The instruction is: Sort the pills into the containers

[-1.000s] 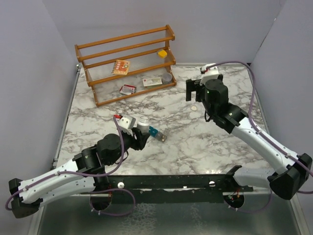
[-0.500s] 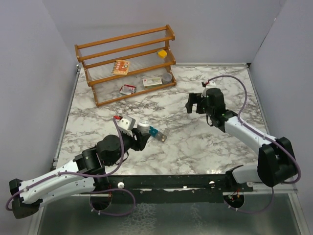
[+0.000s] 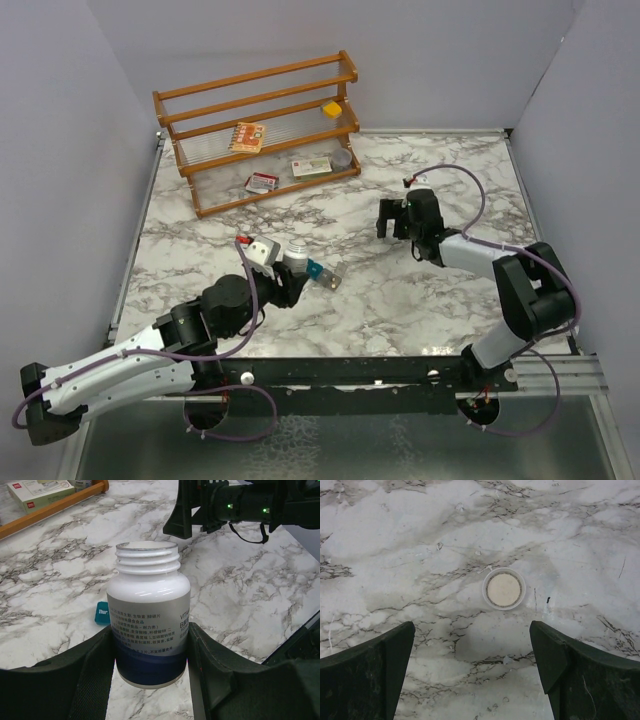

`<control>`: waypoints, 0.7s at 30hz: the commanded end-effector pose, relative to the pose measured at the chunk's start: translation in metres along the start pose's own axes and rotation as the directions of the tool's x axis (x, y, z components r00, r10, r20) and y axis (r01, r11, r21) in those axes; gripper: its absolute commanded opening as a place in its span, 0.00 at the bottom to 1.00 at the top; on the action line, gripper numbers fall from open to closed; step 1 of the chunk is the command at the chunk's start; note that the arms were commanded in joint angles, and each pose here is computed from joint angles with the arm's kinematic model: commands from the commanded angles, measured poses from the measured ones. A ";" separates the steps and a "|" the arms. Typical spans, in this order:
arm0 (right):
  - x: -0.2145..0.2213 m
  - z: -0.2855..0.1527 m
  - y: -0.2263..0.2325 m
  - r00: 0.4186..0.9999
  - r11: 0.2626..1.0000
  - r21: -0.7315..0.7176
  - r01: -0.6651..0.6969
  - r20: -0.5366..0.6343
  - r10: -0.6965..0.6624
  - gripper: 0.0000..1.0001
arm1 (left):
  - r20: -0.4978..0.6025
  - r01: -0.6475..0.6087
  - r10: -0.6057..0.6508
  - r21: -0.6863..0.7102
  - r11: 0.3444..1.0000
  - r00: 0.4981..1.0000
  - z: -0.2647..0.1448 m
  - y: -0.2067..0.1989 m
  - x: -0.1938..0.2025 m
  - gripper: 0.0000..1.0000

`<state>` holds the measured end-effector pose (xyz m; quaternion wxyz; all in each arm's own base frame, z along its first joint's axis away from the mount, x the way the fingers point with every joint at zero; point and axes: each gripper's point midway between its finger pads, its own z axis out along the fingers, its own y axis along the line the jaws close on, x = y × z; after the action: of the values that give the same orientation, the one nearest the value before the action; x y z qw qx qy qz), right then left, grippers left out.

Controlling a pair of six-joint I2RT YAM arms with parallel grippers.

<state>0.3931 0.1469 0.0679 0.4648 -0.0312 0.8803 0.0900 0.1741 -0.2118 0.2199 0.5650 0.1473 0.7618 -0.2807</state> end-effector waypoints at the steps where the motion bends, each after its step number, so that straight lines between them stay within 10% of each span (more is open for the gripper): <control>1: -0.015 0.020 -0.011 0.998 0.997 0.080 -0.010 0.059 0.005 1.00 | 0.025 0.005 -0.005 0.028 1.000 1.000 0.002 -0.007 -0.006 0.00; 21: 0.028 0.040 -0.029 0.992 0.974 0.211 -0.083 -0.076 0.101 0.89 | 0.046 0.004 -0.004 0.006 1.000 0.999 -0.002 0.000 -0.010 0.00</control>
<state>0.4265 0.1390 0.0351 0.4424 0.0209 0.8959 0.0345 0.1733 -0.2098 0.2204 0.5683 0.1455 0.7585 -0.2839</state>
